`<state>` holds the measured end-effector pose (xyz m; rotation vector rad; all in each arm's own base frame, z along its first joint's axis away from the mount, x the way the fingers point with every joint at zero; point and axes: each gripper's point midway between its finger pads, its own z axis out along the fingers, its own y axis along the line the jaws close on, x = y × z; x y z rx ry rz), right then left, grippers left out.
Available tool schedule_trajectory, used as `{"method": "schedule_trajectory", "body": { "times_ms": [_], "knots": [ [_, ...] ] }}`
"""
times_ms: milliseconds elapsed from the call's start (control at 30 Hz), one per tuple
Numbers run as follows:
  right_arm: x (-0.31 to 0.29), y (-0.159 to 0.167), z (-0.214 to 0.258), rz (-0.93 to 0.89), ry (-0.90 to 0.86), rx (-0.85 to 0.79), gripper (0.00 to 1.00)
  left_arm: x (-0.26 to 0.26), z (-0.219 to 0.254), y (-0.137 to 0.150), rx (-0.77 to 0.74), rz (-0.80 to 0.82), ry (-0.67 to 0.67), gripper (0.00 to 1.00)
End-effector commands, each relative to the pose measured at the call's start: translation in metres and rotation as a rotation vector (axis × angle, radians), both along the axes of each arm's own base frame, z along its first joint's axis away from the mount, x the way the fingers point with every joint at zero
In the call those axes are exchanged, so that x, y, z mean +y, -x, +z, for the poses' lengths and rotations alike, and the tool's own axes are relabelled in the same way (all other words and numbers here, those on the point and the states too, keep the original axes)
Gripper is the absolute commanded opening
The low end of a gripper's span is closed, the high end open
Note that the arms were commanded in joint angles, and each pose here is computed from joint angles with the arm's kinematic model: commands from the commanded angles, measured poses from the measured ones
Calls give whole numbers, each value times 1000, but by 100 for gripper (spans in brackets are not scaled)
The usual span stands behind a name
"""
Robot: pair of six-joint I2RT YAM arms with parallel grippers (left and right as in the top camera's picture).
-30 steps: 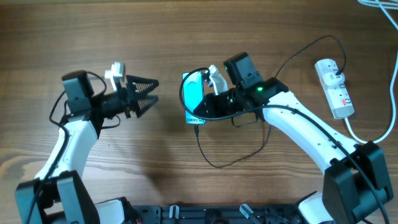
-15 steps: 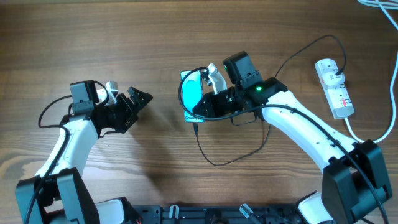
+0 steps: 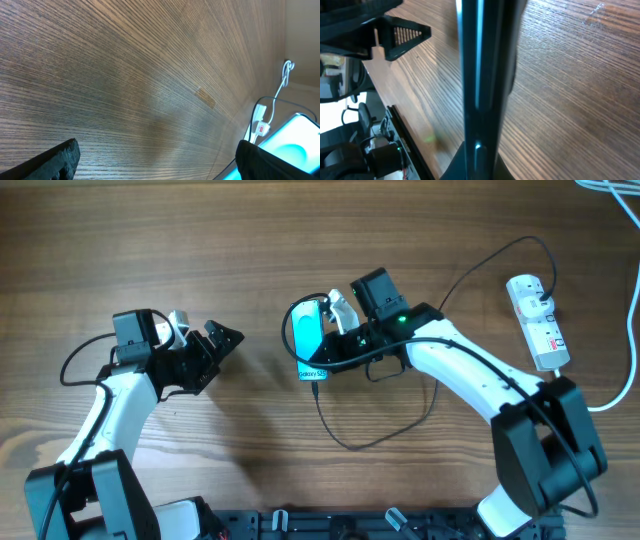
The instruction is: Plug charger to phone and switch on socket
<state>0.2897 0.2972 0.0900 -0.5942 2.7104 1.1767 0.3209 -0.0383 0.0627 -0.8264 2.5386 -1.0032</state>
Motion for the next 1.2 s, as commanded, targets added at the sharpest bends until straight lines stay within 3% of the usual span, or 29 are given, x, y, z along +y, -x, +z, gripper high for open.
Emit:
{"method": "schedule_trajectory", "body": {
  "times_ms": [0, 333, 767, 1167],
  "knots": [
    [4, -4, -17, 23, 5, 7, 4, -1, 0, -1, -13, -20, -19, 100],
    [4, -4, -44, 12, 33, 65, 4, -1, 0, -1, -13, -20, -19, 100],
    [7, -26, -42, -190, 35, 133, 4, -1, 0, -1, -13, -20, -19, 100],
    [7, -17, -72, -119, -2, 219, 4, -1, 0, -1, -13, -20, -20, 100]
  ]
}}
